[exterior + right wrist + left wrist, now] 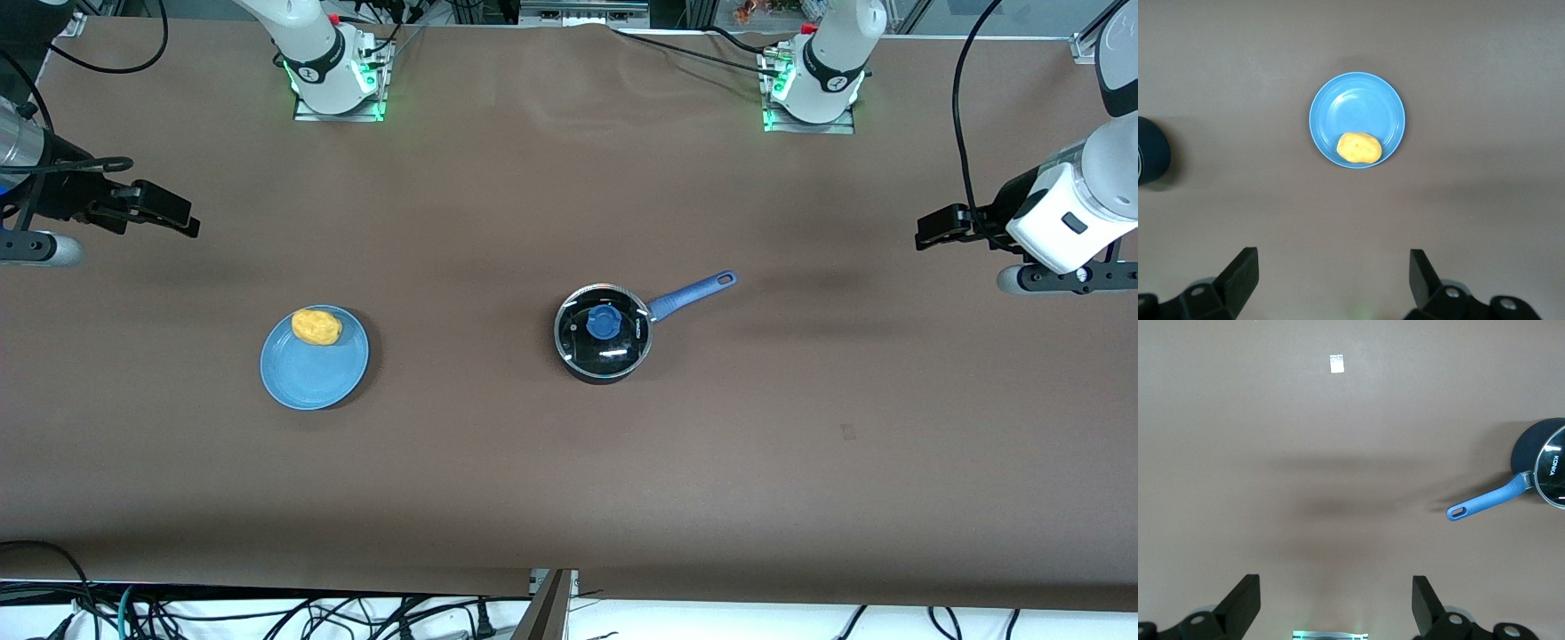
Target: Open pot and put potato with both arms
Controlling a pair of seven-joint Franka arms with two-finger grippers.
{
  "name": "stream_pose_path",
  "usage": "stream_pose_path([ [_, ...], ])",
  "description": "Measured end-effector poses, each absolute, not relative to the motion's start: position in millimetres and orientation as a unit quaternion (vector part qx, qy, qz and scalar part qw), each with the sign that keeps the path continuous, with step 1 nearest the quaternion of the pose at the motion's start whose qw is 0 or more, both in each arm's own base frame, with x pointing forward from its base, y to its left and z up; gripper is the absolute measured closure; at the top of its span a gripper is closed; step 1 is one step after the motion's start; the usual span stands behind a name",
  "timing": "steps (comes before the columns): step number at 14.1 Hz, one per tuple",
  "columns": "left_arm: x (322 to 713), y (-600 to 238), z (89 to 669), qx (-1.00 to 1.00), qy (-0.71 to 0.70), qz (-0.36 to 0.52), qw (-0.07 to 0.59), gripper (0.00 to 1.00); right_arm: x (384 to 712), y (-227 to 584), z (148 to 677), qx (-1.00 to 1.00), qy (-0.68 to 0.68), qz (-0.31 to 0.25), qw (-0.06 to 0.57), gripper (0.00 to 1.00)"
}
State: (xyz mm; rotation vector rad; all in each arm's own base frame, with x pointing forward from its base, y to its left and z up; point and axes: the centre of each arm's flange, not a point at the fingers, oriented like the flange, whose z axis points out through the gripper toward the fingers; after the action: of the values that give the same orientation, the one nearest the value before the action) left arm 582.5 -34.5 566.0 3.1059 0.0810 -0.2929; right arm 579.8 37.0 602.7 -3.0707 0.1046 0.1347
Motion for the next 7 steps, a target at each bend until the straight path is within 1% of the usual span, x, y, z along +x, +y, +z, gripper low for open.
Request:
stream_pose_path([
  [7, 583.1, -33.2, 567.1, 0.996, 0.027, -0.09, 0.011, 0.0, 580.9, 38.5, 602.3, -0.998, 0.035, 0.041, 0.033, 0.0],
])
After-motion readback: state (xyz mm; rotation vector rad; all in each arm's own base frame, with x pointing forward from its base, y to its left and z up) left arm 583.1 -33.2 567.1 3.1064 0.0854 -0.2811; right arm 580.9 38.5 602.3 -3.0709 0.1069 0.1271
